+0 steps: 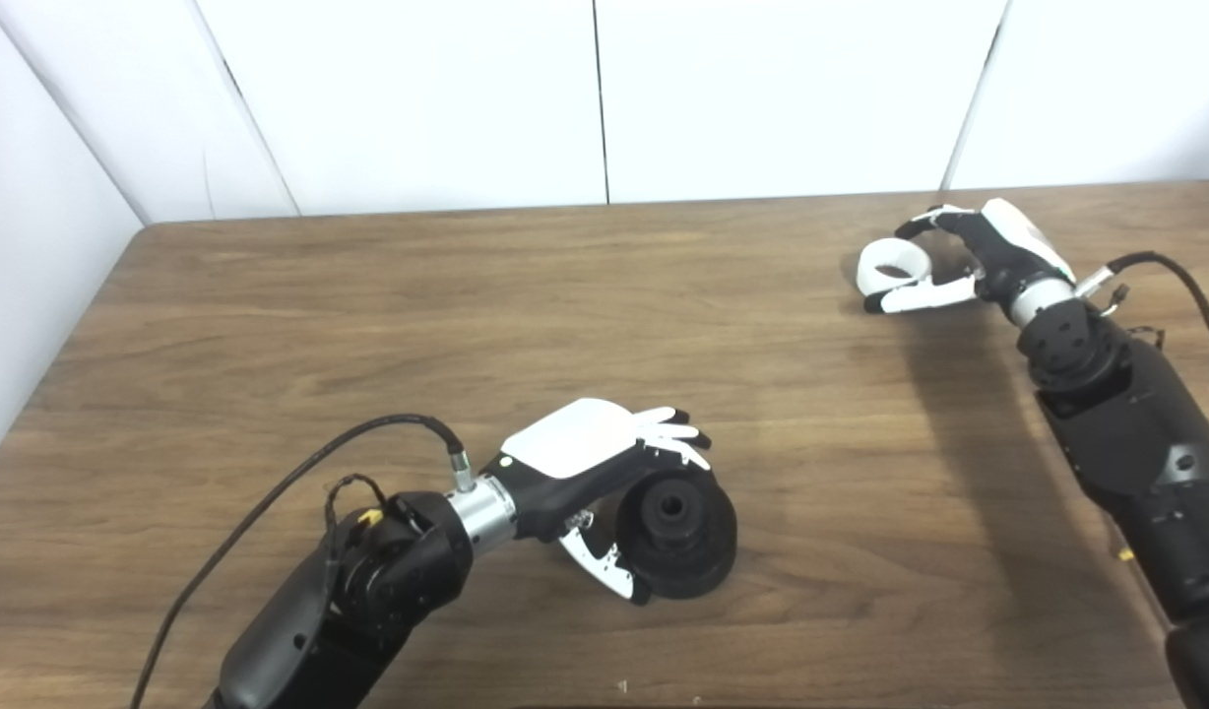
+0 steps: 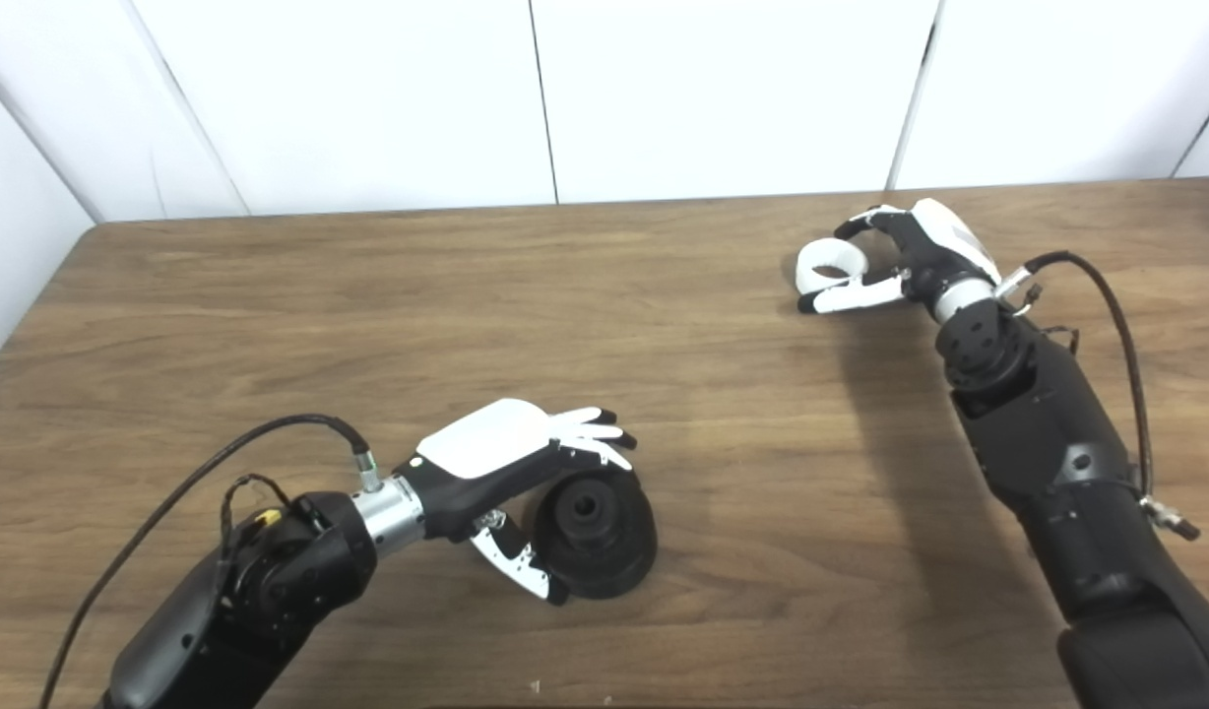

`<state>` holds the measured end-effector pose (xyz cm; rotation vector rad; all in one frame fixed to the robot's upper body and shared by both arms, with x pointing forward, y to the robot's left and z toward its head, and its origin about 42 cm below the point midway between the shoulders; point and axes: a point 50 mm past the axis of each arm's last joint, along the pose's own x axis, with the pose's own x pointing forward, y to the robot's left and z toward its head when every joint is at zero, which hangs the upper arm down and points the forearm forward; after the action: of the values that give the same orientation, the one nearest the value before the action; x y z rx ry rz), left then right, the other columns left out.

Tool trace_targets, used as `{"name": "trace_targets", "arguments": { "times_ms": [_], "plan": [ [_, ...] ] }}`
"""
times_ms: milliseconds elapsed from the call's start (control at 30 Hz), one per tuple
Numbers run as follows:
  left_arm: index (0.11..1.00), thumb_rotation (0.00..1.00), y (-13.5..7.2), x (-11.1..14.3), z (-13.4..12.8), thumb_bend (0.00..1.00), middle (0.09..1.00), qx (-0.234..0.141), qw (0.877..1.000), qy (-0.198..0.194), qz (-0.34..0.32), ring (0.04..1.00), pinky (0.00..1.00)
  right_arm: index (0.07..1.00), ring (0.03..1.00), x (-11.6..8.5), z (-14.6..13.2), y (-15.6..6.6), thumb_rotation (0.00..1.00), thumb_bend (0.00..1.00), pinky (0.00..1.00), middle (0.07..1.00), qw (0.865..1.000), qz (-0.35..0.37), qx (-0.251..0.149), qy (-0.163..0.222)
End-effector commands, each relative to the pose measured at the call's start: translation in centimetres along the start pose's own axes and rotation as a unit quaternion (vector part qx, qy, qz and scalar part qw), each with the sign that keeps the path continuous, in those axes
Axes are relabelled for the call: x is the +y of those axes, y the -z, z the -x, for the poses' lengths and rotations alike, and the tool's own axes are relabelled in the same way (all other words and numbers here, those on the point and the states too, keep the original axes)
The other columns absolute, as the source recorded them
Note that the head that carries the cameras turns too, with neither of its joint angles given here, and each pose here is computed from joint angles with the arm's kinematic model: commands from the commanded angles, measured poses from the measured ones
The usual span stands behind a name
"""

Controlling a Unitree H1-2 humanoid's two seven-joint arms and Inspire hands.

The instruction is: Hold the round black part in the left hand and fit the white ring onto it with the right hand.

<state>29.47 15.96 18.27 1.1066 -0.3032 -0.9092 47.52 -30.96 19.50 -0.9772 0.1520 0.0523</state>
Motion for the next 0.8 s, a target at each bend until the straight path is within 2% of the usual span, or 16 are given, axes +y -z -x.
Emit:
{"name": "trace_targets", "arguments": {
  "times_ms": [0, 467, 767],
  "plan": [
    [0.496, 0.07, 0.06, -1.72, 0.03, 0.52, 0.916, 0.008, 0.999, 0.033, 0.003, 0.979, 0.91, 0.75, 0.994, -2.94, -1.17, -3.27, 0.33, 0.93, 0.92, 0.935, 0.998, 0.004, -0.051, 0.047],
    [0.496, 0.07, -0.19, -1.79, 0.15, 0.52, 0.916, 0.009, 0.999, 0.032, 0.005, 0.978, 0.9, 0.732, 0.991, -2.47, -1.55, -3.2, 0.32, 0.92, 0.92, 0.929, 0.997, 0.005, -0.054, 0.052],
    [0.496, 0.07, -0.2, -1.83, 0.23, 0.52, 0.918, 0.008, 1.0, 0.029, 0.009, 0.978, 0.9, 0.676, 0.969, -2.26, -1.44, -3.02, 0.29, 0.8, 0.89, 0.903, 0.996, 0.004, -0.049, 0.069]
  ]
}}
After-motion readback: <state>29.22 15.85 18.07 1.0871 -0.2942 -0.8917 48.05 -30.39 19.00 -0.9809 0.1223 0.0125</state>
